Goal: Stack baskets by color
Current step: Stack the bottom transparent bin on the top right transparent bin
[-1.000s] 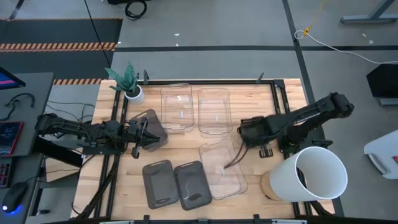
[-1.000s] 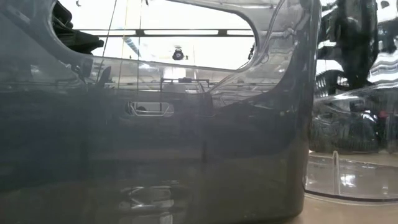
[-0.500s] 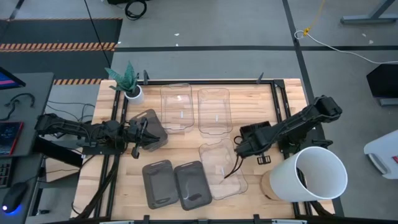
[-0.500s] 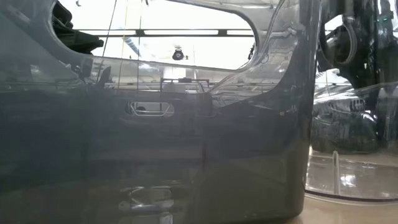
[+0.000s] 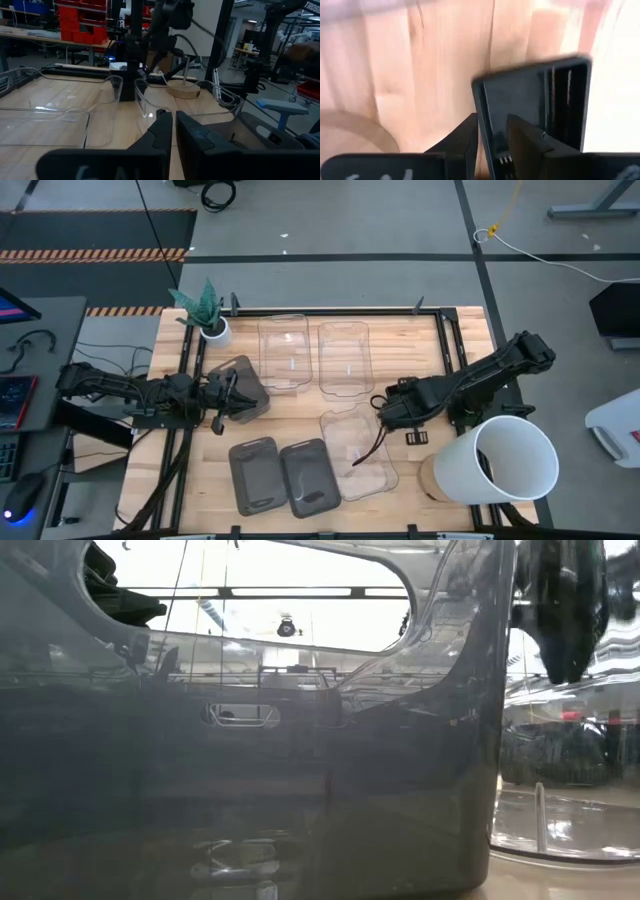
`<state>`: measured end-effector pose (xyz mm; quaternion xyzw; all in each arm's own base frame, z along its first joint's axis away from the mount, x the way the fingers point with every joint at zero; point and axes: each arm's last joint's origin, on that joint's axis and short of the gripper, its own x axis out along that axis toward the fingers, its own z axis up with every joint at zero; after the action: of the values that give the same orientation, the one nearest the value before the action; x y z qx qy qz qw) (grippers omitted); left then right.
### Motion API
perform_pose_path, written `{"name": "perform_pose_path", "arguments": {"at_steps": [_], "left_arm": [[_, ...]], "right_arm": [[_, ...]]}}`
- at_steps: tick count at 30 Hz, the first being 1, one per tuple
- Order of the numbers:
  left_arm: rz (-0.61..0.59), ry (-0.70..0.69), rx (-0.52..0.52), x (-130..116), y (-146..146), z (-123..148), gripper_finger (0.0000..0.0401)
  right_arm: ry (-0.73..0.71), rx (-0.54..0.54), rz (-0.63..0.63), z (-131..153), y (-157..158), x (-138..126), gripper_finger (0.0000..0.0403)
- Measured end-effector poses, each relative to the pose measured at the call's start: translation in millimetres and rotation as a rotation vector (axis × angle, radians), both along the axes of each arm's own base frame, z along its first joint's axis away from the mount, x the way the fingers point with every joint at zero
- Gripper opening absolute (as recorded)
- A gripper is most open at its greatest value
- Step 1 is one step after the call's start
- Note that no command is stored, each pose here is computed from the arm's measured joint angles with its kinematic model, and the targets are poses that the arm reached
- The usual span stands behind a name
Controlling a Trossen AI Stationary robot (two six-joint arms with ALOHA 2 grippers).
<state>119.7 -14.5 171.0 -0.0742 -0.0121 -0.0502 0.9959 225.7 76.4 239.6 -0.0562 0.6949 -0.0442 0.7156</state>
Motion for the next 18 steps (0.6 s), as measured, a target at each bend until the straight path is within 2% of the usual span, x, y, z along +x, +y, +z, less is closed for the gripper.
{"name": "perform_pose_path", "arguments": {"at_steps": [3,11,18], "left_arm": [[0.000,0.000,0.000,0,0,0,0.0029],[0.000,0.000,0.000,0,0,0,0.0035],[0.000,-0.001,0.000,0,0,0,0.0028]], "right_arm": [[-0.052,0.067,-0.032,3,3,3,0.0109],[-0.184,0.264,-0.015,7,13,18,0.0109],[-0.388,0.348,0.024,14,25,35,0.0109]]}}
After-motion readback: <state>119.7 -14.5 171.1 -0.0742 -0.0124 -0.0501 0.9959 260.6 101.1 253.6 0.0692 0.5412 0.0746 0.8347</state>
